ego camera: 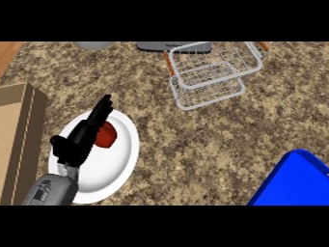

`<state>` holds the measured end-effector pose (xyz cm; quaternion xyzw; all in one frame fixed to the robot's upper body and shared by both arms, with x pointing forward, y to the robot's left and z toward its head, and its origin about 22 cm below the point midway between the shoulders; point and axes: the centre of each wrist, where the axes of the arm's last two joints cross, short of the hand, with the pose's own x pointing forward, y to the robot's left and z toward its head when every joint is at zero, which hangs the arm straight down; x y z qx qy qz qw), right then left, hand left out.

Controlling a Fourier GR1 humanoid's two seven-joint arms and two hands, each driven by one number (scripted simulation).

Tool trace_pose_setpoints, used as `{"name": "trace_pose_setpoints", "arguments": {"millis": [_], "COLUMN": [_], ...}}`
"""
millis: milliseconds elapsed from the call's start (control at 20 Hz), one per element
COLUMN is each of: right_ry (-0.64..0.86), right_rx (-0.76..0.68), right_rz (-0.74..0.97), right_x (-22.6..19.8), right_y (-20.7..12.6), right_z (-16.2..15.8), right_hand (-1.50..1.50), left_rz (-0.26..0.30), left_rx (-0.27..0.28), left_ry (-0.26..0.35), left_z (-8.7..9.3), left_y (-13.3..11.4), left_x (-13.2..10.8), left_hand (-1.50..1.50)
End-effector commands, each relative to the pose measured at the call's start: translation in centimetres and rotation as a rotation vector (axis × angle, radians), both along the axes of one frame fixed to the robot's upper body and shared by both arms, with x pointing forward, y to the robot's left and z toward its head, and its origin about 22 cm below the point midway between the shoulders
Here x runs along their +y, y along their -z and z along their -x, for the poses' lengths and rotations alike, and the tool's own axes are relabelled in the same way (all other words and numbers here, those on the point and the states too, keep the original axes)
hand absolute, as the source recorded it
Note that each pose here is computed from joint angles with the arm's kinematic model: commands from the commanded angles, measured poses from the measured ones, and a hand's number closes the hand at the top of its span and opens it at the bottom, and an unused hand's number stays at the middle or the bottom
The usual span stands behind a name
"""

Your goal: Pick the cupcake from the tray and place it in the tiered basket

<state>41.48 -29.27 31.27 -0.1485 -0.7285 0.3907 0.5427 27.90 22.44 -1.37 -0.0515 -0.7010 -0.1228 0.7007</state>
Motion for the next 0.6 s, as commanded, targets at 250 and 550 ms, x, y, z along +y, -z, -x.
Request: {"name": "trace_pose_setpoints", "arguments": {"millis": [250,550], "right_ry": [-0.078,-0.129], "right_rx": [0.061,0.093], "right_rz": [0.053,0.055], "right_x": [9.4,15.7], "right_y": [-0.4,3.8], "right_z": [-4.2,-4.6], "right_hand": [1.50,1.50], "left_rz": [-0.008,-0.009], "left_rx": [0.037,0.019], "left_ry": [0.000,-0.050], "left_z": [0.5,-0.7], "left_y": [0.6,0.4], "left_x": [0.6,0.2], "left_hand": [0.00,0.00]}}
